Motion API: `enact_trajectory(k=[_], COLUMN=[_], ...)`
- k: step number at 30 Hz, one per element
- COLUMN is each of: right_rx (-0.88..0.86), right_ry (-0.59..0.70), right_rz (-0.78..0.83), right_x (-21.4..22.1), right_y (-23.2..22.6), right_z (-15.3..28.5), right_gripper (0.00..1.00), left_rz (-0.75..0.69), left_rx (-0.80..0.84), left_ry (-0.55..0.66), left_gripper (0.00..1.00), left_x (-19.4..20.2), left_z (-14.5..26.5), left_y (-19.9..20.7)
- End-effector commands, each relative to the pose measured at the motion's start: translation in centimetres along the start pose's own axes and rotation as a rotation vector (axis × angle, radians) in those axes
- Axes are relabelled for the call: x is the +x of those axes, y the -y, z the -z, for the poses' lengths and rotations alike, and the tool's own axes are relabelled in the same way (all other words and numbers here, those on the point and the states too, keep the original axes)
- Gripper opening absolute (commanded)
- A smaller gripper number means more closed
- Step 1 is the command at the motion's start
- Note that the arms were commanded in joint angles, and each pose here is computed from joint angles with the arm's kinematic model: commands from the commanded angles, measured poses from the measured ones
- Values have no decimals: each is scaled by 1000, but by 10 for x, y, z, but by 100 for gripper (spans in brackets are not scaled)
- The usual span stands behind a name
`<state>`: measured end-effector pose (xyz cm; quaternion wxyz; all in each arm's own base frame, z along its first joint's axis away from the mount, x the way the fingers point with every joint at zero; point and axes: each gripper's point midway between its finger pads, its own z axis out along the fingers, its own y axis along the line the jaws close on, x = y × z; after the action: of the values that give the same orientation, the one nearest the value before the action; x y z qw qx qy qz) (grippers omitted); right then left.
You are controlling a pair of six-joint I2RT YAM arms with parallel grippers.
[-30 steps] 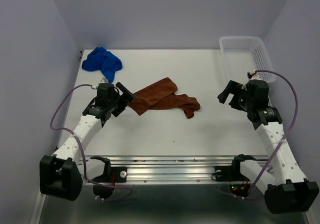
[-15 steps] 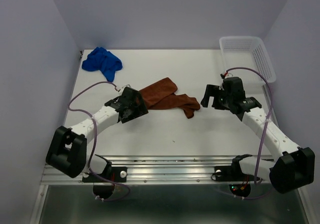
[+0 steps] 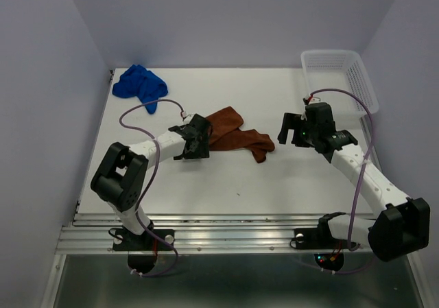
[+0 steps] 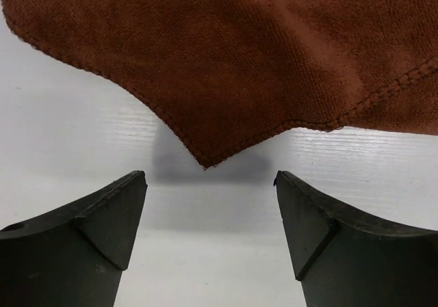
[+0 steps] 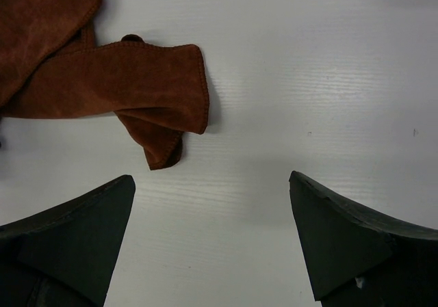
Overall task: Roll the towels
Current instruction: Flatten the towel
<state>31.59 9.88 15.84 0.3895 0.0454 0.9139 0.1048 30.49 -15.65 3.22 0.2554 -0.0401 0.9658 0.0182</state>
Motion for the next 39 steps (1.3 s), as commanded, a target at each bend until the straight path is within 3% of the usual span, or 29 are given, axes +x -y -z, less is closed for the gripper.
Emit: enact_trajectory(k=[1,5,12,15,17,23,31,39], right_rx=[0,10,4,1,1,-78,-235,-281], right_ry=[74,79,87,86,87,83,96,29], right_rz=[17,15,18,20,24,80,234,373], right_x=[-27,-27,-28,-29,-29,-36,-58,-61], right_y=[-4,-2,-3,-4,-4,-20,-61,-98], right_z=[3,5,8,8,7,-3,-36,-89], right_gripper=[100,100,100,100,100,100,100,100], left_rz=[-98,-127,-144,-139,-129,-25,166,409], left_rx=[-8,-29,-76,-54,-50,-42,142,223], left_ry=[48,-10,-64,-68,-68,40,253,340], left_gripper=[86,65,52,28,0,0,0,0], left_x=[-20,-6,10,11,10,-17,-67,-96], left_z=[3,-14,-34,-37,-39,-15,59,91], left_y=[4,4,-3,-1,-2,-6,-2,-45])
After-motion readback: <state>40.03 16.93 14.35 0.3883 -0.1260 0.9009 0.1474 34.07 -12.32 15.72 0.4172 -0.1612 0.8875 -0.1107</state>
